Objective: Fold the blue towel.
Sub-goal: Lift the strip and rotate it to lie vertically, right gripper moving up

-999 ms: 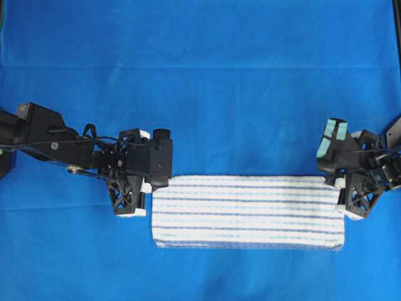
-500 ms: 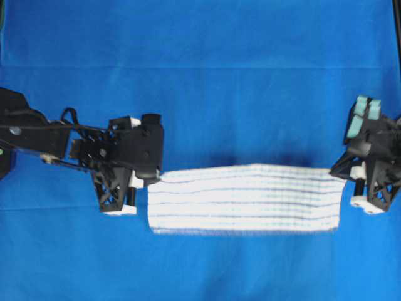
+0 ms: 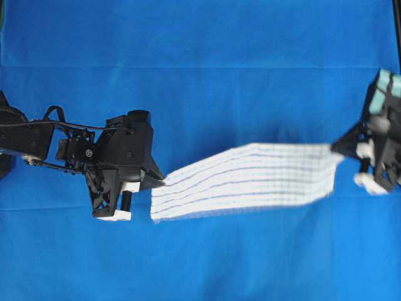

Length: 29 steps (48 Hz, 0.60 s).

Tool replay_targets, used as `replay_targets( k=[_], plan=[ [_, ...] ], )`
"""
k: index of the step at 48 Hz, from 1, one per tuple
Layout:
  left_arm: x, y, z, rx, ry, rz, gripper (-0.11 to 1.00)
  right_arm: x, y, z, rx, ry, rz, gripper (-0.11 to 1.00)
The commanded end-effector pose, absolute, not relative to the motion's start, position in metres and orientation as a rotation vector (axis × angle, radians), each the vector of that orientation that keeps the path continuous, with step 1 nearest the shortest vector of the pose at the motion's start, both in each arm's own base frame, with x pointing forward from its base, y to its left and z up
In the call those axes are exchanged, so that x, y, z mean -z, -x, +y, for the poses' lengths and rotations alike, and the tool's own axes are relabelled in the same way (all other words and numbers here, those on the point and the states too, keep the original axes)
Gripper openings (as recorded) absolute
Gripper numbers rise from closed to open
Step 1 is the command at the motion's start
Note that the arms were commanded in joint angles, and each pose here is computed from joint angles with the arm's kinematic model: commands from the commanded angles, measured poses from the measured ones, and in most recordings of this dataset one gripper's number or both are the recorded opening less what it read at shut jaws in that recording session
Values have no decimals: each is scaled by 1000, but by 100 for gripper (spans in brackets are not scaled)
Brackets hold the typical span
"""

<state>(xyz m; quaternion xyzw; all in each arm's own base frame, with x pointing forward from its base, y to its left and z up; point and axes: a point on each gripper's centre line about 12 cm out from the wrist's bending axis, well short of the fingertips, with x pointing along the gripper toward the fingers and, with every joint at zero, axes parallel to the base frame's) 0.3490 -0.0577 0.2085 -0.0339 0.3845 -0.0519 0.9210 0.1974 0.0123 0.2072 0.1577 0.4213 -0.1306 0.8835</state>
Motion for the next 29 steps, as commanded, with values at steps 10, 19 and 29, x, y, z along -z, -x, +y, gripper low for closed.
replay_targets(
  k=[10,19,29],
  plan=[
    [-236,-385,-83,159,79,659,3,-228,-211,-50,526,-323,788,2],
    [-232,-416,-91,164,78,653,3,-234,-219,-82,632,-297,760,2],
    [-236,-453,-104,178,77,608,3,-239,-238,-105,666,-246,728,2]
  ],
)
